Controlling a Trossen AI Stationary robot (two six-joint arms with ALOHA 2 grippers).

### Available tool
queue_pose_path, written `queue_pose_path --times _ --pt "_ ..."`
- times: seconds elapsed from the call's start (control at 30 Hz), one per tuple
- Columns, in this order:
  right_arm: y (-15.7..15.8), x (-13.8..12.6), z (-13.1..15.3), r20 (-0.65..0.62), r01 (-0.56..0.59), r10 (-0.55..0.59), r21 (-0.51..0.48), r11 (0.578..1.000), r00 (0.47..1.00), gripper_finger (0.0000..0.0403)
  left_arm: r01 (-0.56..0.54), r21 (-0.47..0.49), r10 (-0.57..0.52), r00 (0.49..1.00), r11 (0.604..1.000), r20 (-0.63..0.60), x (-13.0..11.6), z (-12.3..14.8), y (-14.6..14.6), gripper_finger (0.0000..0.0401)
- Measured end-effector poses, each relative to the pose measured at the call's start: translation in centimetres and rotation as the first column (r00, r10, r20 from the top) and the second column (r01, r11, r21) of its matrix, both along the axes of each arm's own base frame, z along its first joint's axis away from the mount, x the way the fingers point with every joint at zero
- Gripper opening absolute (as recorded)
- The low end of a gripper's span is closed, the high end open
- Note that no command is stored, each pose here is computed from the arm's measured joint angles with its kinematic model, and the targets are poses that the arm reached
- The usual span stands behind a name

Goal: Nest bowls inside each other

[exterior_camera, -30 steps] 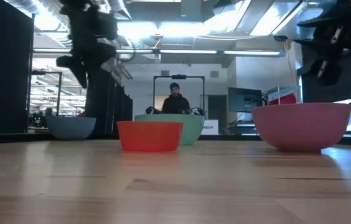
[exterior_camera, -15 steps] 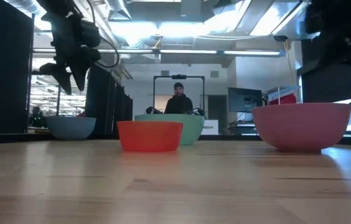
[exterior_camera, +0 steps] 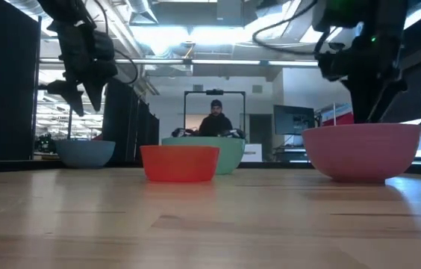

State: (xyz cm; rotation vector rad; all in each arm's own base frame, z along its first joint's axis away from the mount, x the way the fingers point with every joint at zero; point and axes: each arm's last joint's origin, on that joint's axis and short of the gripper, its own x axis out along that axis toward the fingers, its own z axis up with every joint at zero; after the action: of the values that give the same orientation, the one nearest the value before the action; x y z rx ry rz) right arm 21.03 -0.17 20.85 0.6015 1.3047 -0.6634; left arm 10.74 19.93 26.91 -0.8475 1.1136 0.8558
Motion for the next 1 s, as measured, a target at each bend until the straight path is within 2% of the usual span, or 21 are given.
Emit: queue_pose_path --times 0.2,0.9,1.0 --pt "0.0 0.4 -1.3 -0.105 0.000 -0.001 -0.004 1.000 0.994 0.0216 0.021 0.020 -0.021 0.999 1.000 -0.027 0.3 -0.1 0.0 0.0256" --pt "0.0 0.7 -1.3 -0.080 -0.028 0.028 -0.006 1.000 0.996 0.0216 0.100 0.059 -0.084 0.969 0.993 -0.233 2.2 -1.5 -0.3 0.0254" --pt "0.0 0.7 -1.3 -0.078 -0.031 0.030 -0.005 1.000 0.996 0.0216 0.115 0.073 -0.093 0.961 0.991 -0.262 2.5 -2.4 -0.5 0.0253"
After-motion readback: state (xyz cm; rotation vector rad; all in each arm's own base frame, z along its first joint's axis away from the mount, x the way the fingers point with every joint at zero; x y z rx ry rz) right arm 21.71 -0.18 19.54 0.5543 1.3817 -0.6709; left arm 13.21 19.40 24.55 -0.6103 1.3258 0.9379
